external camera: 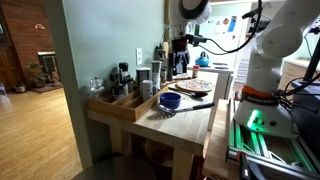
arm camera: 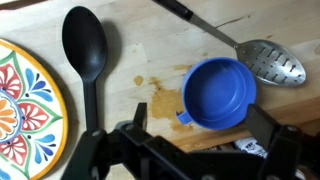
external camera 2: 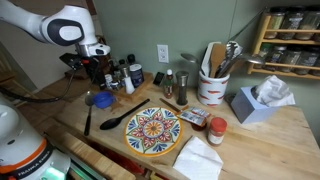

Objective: Move the blue bowl from the left to the right

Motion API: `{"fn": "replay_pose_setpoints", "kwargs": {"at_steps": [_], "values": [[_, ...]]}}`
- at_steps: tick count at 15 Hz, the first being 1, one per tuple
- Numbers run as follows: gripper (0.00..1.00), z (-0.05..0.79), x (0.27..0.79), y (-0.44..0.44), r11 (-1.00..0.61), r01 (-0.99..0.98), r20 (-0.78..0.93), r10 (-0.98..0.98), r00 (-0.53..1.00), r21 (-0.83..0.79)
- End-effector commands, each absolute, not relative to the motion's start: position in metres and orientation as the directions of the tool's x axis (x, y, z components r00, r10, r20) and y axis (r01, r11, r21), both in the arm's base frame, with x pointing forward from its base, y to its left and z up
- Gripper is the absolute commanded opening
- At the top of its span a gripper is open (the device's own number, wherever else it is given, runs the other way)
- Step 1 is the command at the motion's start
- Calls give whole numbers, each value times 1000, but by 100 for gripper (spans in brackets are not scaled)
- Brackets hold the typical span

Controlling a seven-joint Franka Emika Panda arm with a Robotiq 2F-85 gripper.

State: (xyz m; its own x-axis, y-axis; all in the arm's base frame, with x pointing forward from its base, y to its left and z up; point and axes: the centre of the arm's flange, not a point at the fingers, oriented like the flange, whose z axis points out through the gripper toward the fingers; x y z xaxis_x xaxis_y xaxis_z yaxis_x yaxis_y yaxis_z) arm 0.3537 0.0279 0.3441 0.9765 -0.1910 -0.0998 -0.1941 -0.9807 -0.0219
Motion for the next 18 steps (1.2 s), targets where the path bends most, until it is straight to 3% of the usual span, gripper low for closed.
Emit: {"fn": "replay_pose_setpoints", "kwargs": {"at_steps": [1, 14, 18], "values": [[100, 311, 353, 37, -973, -230, -142, -227, 963, 0], [100, 245, 361, 26, -933, -360, -145, -352, 925, -29], [58, 234, 364, 25, -921, -388, -148, -380, 913, -30]]}}
